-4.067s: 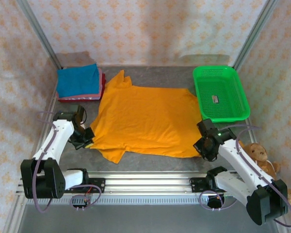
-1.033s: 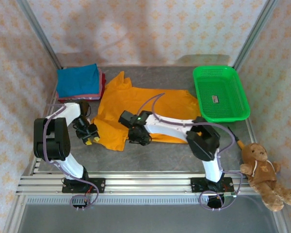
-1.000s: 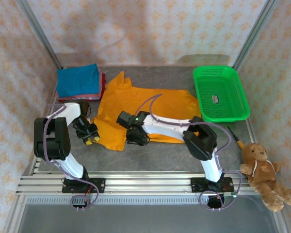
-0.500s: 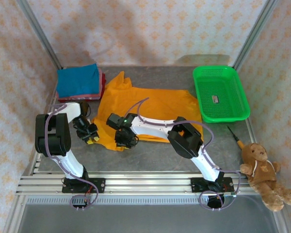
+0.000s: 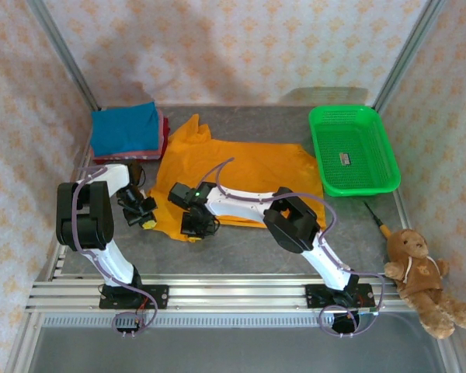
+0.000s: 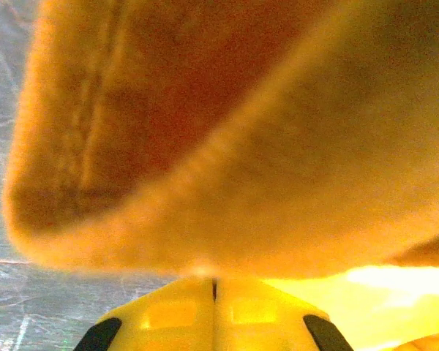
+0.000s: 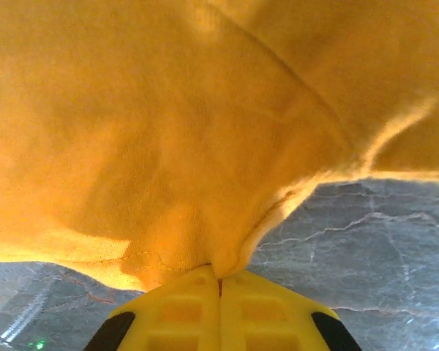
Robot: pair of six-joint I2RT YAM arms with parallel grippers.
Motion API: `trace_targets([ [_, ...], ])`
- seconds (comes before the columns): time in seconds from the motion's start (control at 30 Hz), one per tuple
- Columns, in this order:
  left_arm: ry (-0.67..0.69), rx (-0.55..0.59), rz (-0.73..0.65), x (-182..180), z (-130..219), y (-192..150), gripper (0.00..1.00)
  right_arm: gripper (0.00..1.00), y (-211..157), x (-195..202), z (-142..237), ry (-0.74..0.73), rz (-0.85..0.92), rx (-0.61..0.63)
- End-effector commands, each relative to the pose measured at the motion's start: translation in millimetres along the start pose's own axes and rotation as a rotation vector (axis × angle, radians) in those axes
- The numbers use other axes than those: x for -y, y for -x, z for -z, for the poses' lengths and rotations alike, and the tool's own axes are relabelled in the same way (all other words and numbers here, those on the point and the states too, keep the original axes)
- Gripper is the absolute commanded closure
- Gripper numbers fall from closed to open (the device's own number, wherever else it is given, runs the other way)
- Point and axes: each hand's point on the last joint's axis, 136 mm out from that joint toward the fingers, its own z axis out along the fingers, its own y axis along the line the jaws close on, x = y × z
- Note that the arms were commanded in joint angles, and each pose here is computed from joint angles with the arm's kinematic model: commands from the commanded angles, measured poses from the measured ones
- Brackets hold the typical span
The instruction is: Fold and stack the t-shirts
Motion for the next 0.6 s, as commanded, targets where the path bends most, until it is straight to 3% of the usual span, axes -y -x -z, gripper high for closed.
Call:
trace_targets([
  [0.0, -0.023, 0.037, -0.010, 4.2, 15.0, 3.9, 1.00, 1.00, 3.2, -0.1, 8.4, -0.017, 0.015, 0.032],
  [0.57, -0.165, 0.148, -0.006, 47.9, 81.1, 32.6, 1.00, 1.00, 61.7, 3.7, 79.1, 0.083, -0.006, 0.154],
])
